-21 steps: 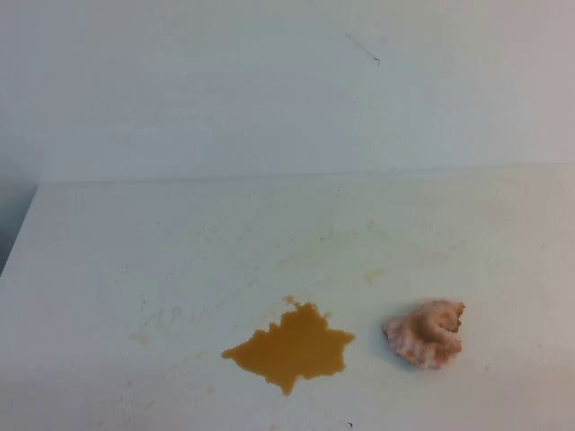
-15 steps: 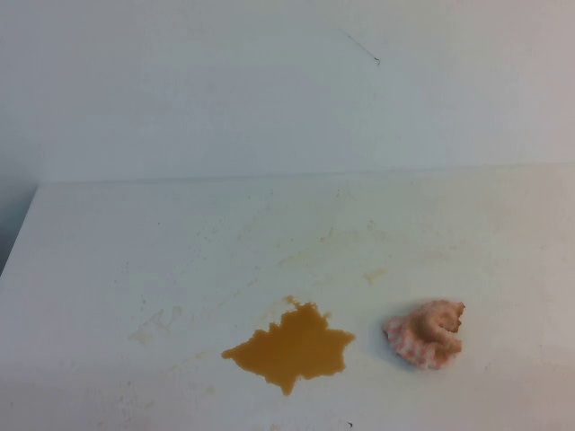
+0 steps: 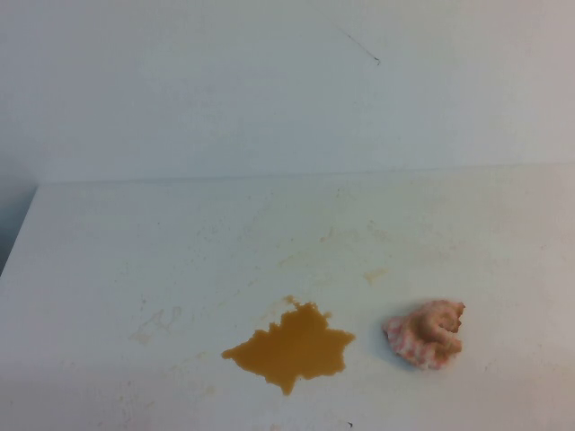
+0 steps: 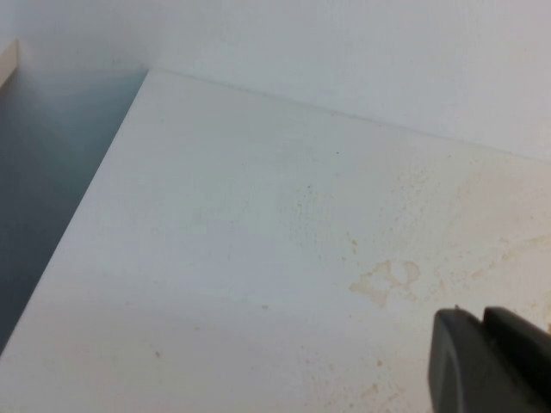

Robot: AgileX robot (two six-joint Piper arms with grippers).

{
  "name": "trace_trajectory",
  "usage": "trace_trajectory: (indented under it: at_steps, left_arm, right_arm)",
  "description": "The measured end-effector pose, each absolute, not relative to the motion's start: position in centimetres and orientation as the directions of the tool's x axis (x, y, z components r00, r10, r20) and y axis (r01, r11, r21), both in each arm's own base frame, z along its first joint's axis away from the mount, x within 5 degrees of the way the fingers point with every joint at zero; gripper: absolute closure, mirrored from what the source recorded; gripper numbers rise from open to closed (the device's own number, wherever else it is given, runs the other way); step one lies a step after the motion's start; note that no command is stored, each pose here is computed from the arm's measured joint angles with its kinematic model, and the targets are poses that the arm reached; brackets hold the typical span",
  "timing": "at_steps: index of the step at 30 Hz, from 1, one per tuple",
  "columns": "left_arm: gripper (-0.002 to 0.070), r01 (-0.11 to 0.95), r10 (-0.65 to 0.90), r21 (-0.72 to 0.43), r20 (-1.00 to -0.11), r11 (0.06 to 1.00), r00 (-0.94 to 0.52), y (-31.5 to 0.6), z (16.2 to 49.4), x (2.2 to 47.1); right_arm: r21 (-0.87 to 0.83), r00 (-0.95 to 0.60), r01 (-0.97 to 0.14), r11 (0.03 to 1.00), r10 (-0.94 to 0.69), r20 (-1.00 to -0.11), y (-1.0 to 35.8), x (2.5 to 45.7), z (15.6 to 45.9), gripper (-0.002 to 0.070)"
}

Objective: Wipe the table

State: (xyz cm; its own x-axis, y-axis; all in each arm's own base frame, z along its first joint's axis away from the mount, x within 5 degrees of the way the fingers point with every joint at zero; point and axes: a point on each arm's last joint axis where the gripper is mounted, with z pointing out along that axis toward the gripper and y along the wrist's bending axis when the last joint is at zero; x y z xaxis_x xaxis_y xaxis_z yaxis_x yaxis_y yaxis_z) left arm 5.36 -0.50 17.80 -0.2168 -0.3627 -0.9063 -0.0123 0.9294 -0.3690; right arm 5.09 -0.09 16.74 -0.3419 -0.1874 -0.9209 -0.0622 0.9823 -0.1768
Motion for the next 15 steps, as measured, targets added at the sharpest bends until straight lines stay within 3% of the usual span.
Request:
trace_trajectory:
  at_steps: [15]
  left_arm:
    - [0.0675, -0.012, -0.363, -0.369, -0.906, 0.929, -0.217, -0.50, 17.80, 5.36]
  right_arm:
    - [-0.203, -0.342, -0.060, 0.977, -0.212, -0.916, -0.20, 5.09, 16.75, 0.0678]
